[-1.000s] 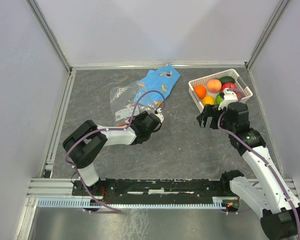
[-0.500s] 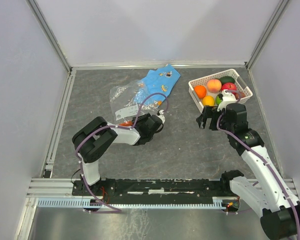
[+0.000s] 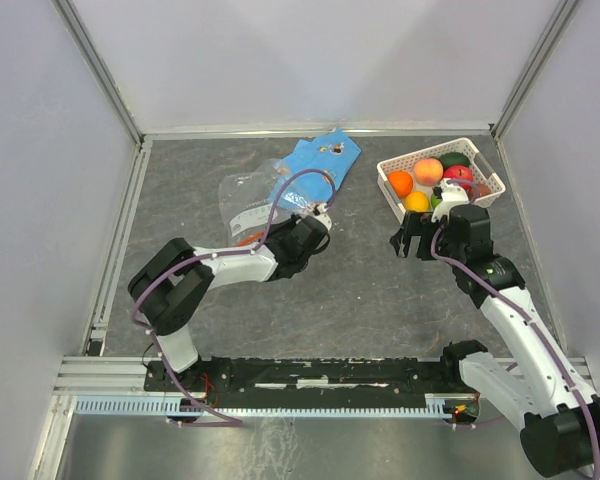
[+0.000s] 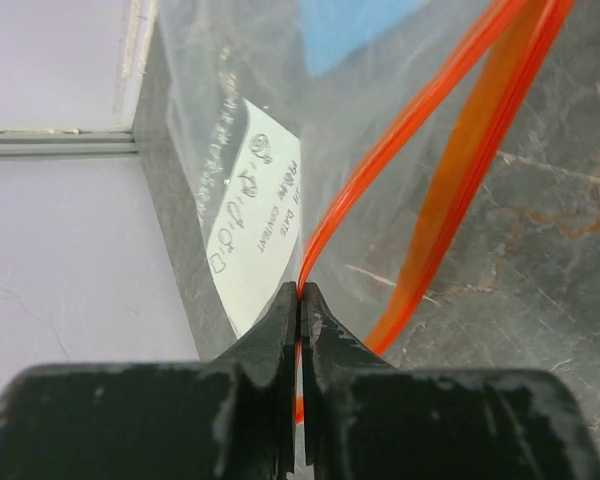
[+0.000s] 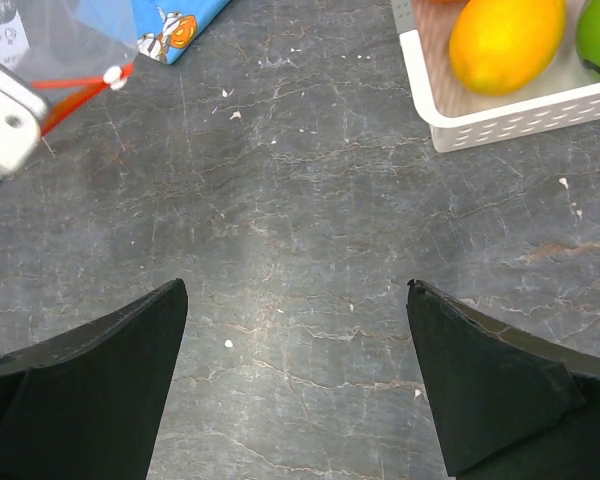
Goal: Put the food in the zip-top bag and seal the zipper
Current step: Pick up the zipper food storage bag at the center of the board, then open the zipper of the food storage bag.
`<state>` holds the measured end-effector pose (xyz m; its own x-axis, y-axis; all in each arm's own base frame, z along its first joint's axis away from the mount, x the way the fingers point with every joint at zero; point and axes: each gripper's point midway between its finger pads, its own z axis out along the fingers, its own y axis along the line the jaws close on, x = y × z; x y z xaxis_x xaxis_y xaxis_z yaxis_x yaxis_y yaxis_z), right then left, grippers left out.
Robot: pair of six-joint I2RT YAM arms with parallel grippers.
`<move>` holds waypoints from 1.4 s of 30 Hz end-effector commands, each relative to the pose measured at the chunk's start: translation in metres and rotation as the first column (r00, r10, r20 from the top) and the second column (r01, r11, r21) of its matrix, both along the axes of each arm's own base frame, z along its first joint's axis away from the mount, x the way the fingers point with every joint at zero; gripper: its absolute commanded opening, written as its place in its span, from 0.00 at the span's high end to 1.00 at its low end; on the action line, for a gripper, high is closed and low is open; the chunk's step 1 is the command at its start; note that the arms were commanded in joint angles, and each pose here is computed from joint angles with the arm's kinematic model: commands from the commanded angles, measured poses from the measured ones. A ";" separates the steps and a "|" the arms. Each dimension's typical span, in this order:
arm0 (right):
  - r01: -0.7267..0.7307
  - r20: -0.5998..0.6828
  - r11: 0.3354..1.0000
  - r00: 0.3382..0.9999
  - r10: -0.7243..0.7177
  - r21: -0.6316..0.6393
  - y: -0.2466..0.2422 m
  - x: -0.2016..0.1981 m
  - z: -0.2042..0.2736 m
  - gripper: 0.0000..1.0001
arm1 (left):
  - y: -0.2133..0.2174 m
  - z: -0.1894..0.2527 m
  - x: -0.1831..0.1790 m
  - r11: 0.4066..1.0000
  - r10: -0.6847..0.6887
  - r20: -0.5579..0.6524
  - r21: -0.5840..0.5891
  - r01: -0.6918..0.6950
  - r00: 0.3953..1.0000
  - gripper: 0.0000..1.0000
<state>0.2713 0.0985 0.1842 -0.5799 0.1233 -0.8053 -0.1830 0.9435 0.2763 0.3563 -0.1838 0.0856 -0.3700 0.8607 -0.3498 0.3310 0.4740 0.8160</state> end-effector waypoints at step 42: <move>-0.137 0.131 0.881 0.988 0.086 0.454 0.206 0.014 0.075 0.13 | -0.064 0.180 -0.073 0.147 0.304 -0.435 -0.858 -0.493 0.848 0.97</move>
